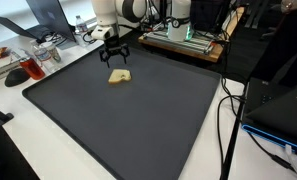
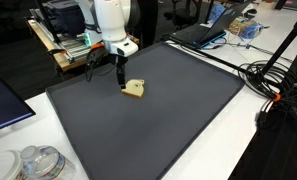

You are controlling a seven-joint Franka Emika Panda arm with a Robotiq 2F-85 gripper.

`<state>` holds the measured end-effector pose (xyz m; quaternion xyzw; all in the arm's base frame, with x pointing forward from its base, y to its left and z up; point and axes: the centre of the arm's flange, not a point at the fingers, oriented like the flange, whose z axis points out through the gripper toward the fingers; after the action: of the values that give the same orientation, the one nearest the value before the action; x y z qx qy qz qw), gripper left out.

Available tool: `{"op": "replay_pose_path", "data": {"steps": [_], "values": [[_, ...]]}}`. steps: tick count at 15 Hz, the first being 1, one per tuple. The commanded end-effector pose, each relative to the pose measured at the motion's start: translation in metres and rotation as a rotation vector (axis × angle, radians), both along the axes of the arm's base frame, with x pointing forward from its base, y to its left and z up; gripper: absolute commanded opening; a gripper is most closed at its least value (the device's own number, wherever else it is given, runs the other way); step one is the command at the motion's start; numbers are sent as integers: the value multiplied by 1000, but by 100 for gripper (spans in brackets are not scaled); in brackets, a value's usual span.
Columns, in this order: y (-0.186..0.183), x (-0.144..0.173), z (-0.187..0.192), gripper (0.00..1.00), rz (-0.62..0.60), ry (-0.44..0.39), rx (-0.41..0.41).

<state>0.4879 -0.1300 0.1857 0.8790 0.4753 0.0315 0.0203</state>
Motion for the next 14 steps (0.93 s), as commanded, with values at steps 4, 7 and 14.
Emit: {"op": "replay_pose_path", "data": {"steps": [4, 7, 14], "values": [[5, 15, -27, 100, 34, 0, -40], [8, 19, -32, 100, 54, 5, -47], [15, 27, -42, 100, 86, 24, -83]]}}
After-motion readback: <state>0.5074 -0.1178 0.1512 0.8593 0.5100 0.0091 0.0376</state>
